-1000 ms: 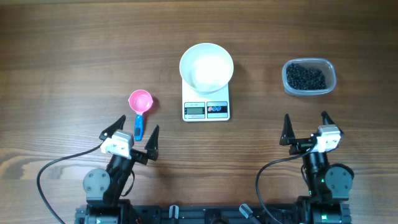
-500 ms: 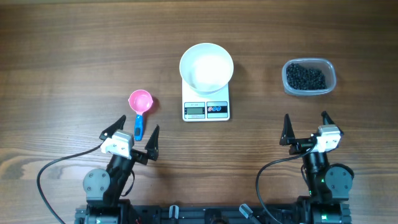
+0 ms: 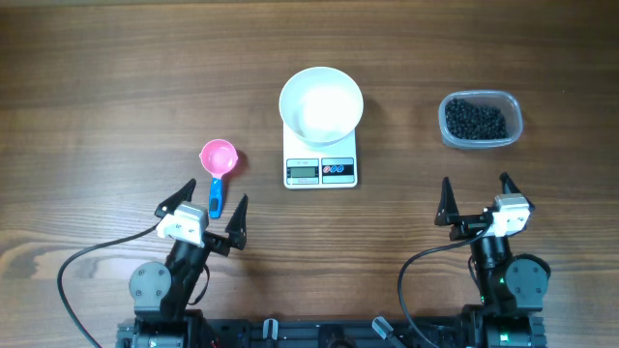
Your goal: Scoop item into bowl and weigh 150g on scale
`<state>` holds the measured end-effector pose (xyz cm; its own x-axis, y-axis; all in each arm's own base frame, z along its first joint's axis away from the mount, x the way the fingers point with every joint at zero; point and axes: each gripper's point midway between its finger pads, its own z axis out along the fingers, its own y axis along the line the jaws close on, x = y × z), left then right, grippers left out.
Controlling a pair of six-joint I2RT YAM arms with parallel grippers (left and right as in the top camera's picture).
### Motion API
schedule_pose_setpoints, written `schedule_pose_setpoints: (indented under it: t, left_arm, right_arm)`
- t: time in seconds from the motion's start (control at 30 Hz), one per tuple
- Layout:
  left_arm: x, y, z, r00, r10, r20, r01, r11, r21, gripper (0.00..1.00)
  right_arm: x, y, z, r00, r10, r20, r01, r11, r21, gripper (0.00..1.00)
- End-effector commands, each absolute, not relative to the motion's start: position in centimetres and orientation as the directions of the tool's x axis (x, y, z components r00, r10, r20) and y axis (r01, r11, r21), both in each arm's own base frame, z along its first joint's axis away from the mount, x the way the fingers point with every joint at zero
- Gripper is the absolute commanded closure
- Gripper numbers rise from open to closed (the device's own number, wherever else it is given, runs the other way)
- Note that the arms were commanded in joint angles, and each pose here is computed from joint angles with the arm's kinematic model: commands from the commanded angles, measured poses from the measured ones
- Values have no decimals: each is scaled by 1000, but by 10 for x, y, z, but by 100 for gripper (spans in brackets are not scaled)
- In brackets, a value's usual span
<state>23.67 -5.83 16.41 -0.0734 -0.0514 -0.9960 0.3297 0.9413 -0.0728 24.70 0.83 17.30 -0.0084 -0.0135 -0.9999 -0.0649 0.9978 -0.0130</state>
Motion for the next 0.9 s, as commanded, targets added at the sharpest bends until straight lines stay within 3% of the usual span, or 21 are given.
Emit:
schedule_pose_setpoints:
  t: [0.0, 0.53, 0.87]
  left_arm:
    - [235, -61, 165, -75, -64, -995, 349, 933, -86, 0]
    - [231, -72, 175, -38, -69, -997, 415, 907, -79, 0]
    - [208, -75, 273, 386, -72, -920, 424, 899, 107, 0]
  right_arm:
    - [247, 7, 175, 2, -26, -1000, -55, 998, -26, 0]
    - [247, 7, 175, 2, -26, -1000, -55, 998, -26, 0]
    - [247, 7, 175, 2, -26, -1000, -55, 998, -26, 0]
